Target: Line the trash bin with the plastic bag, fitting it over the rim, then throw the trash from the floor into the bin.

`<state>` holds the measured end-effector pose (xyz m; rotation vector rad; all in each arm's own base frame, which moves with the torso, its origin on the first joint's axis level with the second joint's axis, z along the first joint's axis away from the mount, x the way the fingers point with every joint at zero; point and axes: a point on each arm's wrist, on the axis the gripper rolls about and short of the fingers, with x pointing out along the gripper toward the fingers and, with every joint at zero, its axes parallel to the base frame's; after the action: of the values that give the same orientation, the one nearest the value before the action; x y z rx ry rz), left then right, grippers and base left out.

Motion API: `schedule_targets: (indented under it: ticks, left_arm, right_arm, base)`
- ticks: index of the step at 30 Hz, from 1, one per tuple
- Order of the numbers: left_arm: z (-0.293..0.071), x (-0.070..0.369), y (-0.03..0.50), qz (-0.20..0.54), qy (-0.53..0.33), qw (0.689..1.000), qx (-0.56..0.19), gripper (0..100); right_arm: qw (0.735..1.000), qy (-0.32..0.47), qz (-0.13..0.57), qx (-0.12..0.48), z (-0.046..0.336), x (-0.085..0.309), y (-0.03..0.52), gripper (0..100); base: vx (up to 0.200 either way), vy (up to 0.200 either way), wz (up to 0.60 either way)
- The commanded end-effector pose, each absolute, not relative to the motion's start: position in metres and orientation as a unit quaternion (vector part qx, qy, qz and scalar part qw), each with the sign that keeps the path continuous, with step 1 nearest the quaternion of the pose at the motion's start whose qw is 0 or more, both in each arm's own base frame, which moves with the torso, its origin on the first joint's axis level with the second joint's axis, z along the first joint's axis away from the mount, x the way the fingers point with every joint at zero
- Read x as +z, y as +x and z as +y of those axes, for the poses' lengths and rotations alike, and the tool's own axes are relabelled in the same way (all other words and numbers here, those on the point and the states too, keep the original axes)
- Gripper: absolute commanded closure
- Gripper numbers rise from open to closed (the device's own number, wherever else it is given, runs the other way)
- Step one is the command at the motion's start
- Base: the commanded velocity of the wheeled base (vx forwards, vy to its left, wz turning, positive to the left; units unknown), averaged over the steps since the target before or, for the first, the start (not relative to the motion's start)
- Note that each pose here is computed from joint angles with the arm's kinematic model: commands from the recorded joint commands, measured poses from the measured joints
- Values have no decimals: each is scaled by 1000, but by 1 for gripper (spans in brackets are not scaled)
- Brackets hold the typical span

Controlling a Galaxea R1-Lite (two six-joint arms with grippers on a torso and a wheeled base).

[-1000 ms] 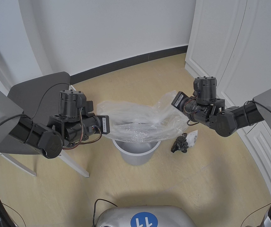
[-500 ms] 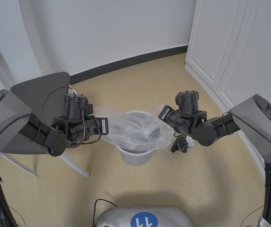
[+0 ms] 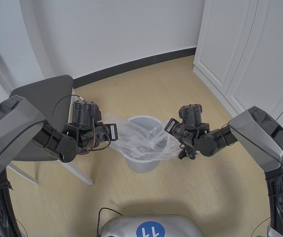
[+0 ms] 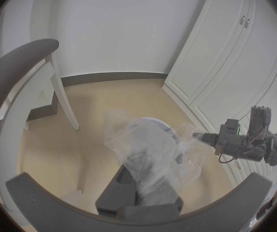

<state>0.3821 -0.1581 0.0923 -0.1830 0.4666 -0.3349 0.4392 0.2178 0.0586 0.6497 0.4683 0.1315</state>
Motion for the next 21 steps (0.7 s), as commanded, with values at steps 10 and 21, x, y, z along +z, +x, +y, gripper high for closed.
schedule_targets:
  ticks: [10,21]
  left_arm:
    - [-183,55,406,259,-152,941,-157,100]
    - [-194,30,424,257,-134,952,-97,100]
  right_arm:
    - [921,323,218,21,187,36,469,100]
    - [921,323,216,16,181,35,471,100]
  base:
    - [0,0,0]
    - [0,0,0]
